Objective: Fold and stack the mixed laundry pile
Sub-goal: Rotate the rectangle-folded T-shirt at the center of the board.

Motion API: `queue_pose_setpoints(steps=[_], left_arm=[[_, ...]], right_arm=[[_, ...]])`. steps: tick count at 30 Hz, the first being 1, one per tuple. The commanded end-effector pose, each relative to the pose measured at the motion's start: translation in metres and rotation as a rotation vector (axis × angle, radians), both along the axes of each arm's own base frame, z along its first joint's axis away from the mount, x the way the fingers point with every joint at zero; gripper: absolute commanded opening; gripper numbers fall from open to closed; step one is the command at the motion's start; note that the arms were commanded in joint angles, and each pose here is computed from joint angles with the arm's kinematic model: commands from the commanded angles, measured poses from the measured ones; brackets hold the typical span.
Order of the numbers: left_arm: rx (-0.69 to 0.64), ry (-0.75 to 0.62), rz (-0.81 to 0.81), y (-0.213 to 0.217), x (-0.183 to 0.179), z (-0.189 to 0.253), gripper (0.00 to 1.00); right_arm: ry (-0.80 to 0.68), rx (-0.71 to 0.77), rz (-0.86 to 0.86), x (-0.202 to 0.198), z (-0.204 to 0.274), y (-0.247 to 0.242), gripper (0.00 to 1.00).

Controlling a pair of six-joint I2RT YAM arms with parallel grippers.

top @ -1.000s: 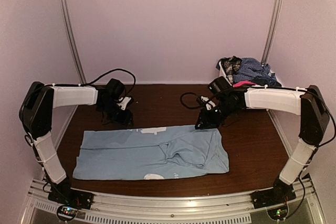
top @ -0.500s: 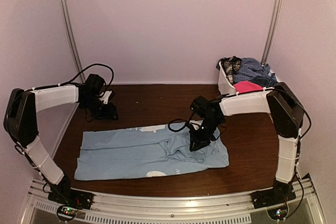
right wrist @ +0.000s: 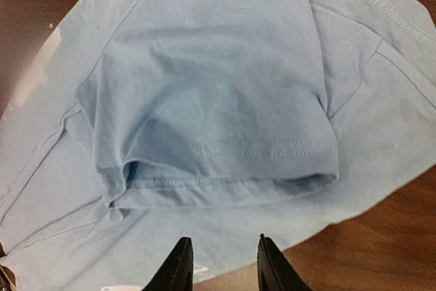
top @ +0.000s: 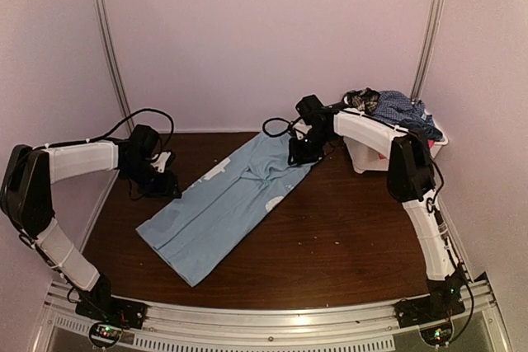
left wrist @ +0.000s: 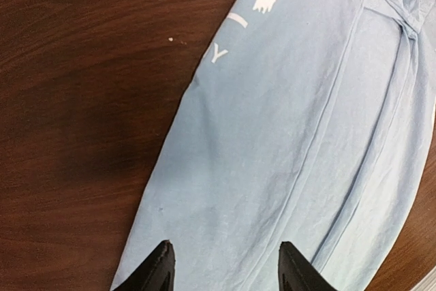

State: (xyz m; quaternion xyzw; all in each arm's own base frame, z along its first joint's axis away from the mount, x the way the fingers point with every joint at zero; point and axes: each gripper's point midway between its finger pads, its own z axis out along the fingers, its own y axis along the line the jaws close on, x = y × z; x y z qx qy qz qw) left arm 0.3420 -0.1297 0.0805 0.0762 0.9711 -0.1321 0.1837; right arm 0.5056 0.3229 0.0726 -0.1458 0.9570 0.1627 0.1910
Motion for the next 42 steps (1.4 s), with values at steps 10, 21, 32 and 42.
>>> queue_pose_setpoints(steps=[10,21,32,42], left_arm=[[0.087,0.078,-0.114,0.001,-0.02,-0.031,0.39],[0.277,0.243,-0.16,0.0,-0.068,-0.08,0.33],[0.258,0.379,-0.285,-0.076,-0.169,-0.1,0.3],[-0.087,0.111,-0.32,-0.174,-0.163,0.018,0.44]], right_arm=[[0.081,0.145,-0.004,-0.062,0.022,0.0,0.29],[0.148,0.239,-0.014,-0.059,0.006,0.019,0.29],[0.142,0.189,-0.025,-0.074,0.009,-0.012,0.29],[0.126,0.183,0.007,-0.102,0.022,-0.021,0.29]])
